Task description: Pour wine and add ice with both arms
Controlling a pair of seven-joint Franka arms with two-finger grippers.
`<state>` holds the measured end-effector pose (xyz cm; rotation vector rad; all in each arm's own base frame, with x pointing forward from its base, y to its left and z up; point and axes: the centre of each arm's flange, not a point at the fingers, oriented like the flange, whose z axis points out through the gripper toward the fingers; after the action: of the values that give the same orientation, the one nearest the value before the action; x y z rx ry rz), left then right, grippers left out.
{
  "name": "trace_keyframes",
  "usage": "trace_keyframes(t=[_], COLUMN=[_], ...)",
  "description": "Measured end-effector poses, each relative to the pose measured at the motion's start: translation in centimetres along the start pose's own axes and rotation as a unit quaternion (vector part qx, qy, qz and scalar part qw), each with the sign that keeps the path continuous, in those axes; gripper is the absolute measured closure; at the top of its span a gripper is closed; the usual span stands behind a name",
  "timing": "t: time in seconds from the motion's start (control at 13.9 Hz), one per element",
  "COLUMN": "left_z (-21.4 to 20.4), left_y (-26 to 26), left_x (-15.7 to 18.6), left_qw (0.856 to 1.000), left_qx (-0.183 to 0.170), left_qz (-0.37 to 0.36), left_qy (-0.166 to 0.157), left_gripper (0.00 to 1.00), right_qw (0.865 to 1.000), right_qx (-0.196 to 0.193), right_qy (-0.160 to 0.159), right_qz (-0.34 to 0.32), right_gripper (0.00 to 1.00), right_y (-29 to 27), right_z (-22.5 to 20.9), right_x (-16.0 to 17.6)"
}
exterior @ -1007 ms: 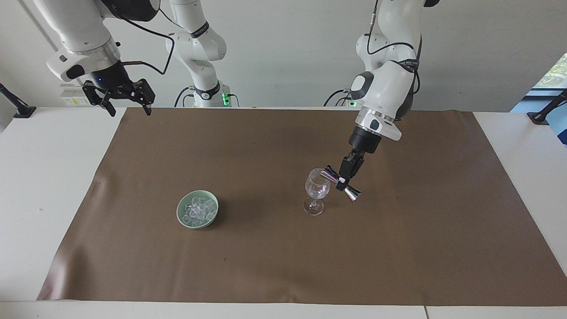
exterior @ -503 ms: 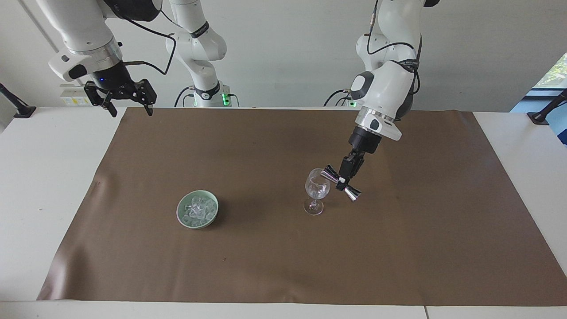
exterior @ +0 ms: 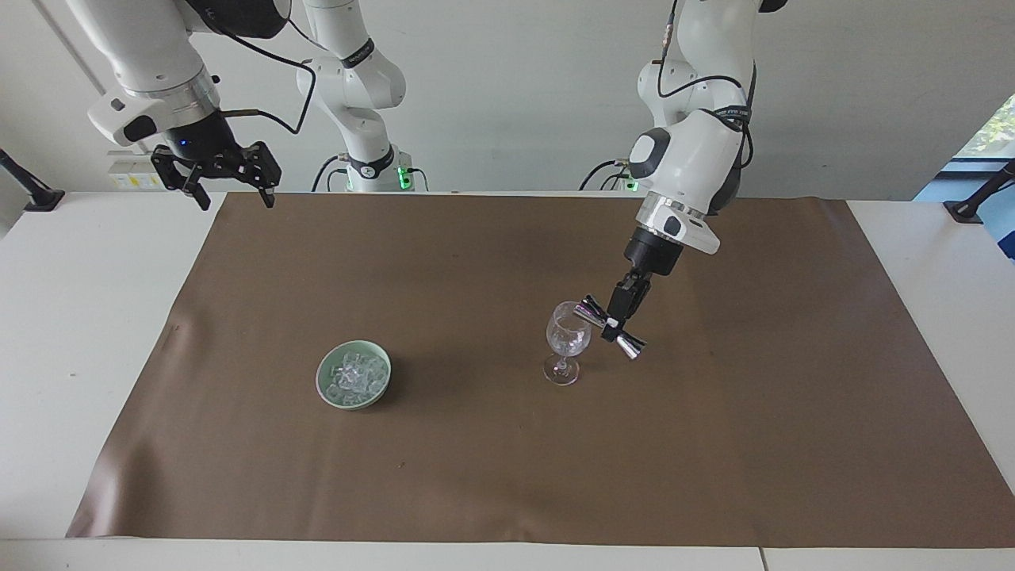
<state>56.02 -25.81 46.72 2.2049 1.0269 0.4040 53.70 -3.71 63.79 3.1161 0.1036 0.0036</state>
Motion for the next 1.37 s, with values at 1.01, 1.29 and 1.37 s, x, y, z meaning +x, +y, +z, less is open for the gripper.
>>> trace_keyframes(t=[1.01, 1.29, 1.37], left_z=[-3.3, -3.9, -3.9], left_y=[-2.9, -5.6, -6.7], left_x=[6.5, 8.8, 9.8], left_qw=[0.958, 0.923, 0.912], left_qx=[0.118, 0.164, 0.179], left_qz=[-0.22, -0.278, -0.291], left_qy=[-0.141, -0.21, -0.225], left_gripper=[0.78, 0.78, 0.78], right_qw=[0.999, 0.999, 0.999], right_qx=[-0.001, 0.001, 0.002], right_qy=[0.032, 0.046, 0.045], right_qz=[-0.009, -0.005, -0.006], right_gripper=[0.0, 0.0, 0.0], right_y=[-2.6, -5.1, -5.3], right_z=[1.1, 5.4, 6.7], right_x=[1.3, 3.7, 4.6])
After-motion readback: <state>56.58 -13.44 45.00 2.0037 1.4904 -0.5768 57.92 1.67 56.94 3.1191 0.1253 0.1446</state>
